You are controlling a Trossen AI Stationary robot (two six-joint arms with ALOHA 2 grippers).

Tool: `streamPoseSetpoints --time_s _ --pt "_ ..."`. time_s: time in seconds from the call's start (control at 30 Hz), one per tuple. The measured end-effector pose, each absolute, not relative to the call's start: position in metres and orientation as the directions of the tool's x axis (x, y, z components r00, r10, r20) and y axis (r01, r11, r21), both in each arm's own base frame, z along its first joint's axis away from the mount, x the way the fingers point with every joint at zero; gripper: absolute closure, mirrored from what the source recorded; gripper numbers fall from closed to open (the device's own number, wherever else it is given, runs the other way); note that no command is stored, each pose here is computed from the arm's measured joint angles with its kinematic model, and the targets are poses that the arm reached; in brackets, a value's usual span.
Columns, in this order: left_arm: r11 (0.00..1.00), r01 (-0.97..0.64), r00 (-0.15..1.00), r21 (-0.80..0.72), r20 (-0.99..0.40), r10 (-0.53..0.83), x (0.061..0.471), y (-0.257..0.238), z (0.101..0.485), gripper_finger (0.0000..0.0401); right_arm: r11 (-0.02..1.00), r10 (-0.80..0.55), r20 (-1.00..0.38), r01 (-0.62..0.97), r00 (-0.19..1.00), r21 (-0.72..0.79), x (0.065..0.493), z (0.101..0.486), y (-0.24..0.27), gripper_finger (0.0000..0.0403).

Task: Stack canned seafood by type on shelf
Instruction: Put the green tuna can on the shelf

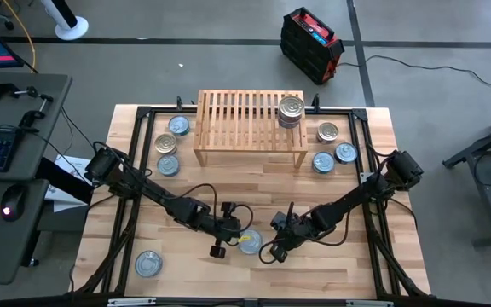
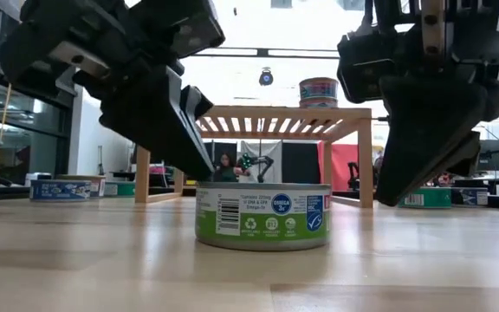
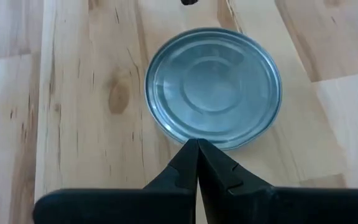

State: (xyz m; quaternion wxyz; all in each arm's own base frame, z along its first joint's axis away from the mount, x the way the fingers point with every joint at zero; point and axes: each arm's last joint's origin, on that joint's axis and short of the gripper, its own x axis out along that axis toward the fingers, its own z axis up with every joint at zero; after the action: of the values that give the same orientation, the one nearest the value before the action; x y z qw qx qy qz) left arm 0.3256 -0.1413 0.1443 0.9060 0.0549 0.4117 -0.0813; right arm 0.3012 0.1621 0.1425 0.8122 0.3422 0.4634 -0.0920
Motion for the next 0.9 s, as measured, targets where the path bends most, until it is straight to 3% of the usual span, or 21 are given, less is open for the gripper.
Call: streamPoseSetpoints --time_s 0.4,0.9 --pt "0.981 0.191 0.663 0.021 -0.74 -0.113 0.328 -0.143 0.144 0.04 0.731 0.154 -0.812 0.488 0.564 0.477 0.307 0.143 0.152 0.0403" --pt "0.968 0.25 0.675 0.016 -0.719 -0.163 0.324 -0.157 0.145 0.04 0.723 0.244 -0.777 0.425 0.58 0.544 0.315 0.136 0.158 0.0403"
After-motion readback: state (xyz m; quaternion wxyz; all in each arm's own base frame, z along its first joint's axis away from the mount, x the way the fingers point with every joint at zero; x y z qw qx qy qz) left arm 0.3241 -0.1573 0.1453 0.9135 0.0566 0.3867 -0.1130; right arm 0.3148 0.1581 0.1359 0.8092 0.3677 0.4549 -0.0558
